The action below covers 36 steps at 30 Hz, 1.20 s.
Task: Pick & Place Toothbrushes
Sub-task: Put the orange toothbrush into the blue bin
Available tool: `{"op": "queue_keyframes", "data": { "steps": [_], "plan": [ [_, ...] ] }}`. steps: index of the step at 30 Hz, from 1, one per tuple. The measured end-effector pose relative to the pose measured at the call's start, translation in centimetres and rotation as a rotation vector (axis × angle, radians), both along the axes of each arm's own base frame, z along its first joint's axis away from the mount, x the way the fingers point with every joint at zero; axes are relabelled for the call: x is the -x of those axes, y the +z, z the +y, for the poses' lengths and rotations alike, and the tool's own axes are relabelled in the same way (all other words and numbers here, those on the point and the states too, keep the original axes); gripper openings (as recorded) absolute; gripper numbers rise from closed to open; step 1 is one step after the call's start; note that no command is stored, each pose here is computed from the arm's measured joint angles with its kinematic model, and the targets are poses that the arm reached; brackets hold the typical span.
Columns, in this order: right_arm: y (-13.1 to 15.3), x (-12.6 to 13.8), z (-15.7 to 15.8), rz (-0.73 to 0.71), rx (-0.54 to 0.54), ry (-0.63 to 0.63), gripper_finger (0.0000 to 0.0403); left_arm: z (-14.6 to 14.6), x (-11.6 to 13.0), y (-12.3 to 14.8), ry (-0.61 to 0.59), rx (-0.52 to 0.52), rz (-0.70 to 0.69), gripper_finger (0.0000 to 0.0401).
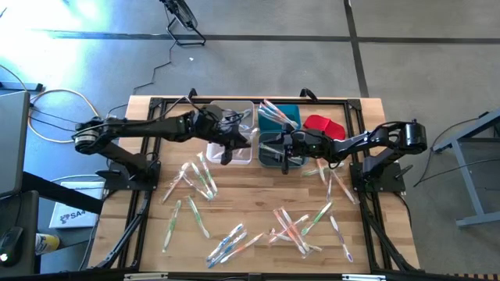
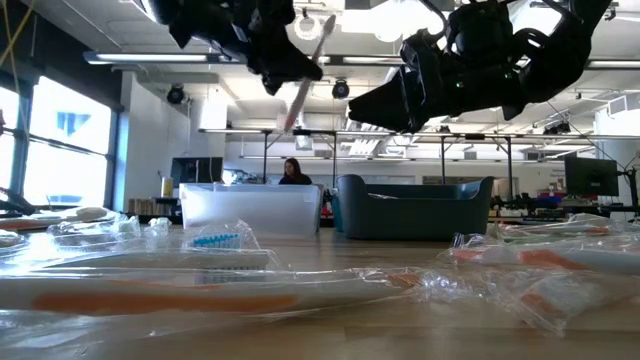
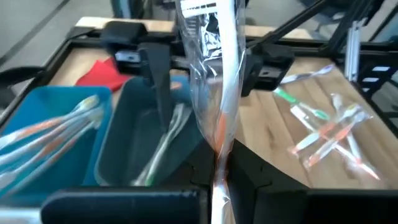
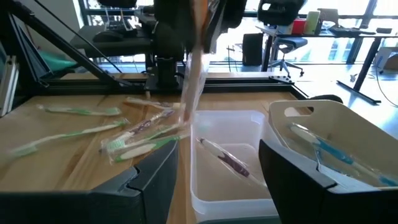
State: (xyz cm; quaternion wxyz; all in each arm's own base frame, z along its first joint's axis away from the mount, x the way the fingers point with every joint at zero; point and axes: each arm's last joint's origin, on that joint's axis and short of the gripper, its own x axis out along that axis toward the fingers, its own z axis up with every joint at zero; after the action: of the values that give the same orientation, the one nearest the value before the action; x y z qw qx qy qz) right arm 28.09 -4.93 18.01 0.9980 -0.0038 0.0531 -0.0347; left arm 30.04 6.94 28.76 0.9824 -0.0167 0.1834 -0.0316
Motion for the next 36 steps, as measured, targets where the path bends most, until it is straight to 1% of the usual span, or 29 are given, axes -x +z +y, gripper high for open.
{"op": "queue_keyframes", "data": {
  "steps": [5, 7, 11, 16, 23, 27, 36],
  "plan": [
    [0.0, 0.0, 0.0, 0.001, 0.0, 0.0, 0.0217, 0.5, -1.8, -1.4, -0.001, -0.007, -0.042, 0.0019],
    [0.0, 0.0, 0.0, 0.001, 0.0, 0.0, 0.0217, 0.6, -2.5, -1.6, -0.002, -0.016, -0.081, 0.0019],
    [0.1, 0.0, 0.0, -0.006, 0.001, 0.0, 0.0217, 0.7, -3.4, -1.9, -0.056, -0.015, -0.15, 0.0019],
    [0.1, 0.0, 0.0, -0.014, 0.003, 0.0, 0.0217, 0.9, -4.1, -2.4, -0.068, -0.022, -0.187, 0.0019],
    [0.3, 0.0, 0.0, -0.031, 0.006, 0.002, 0.0215, 1.0, -4.7, -3.1, -0.069, -0.028, -0.203, 0.0019],
    [0.4, -0.1, 0.2, -0.043, 0.008, 0.01, 0.0198, 1.0, -4.8, -2.9, -0.07, -0.033, -0.223, 0.0019],
    [0.7, -0.1, 0.4, -0.073, 0.009, 0.071, 0.0136, 1.0, -4.8, -2.8, -0.07, -0.034, -0.228, 0.0019]
  ]
}}
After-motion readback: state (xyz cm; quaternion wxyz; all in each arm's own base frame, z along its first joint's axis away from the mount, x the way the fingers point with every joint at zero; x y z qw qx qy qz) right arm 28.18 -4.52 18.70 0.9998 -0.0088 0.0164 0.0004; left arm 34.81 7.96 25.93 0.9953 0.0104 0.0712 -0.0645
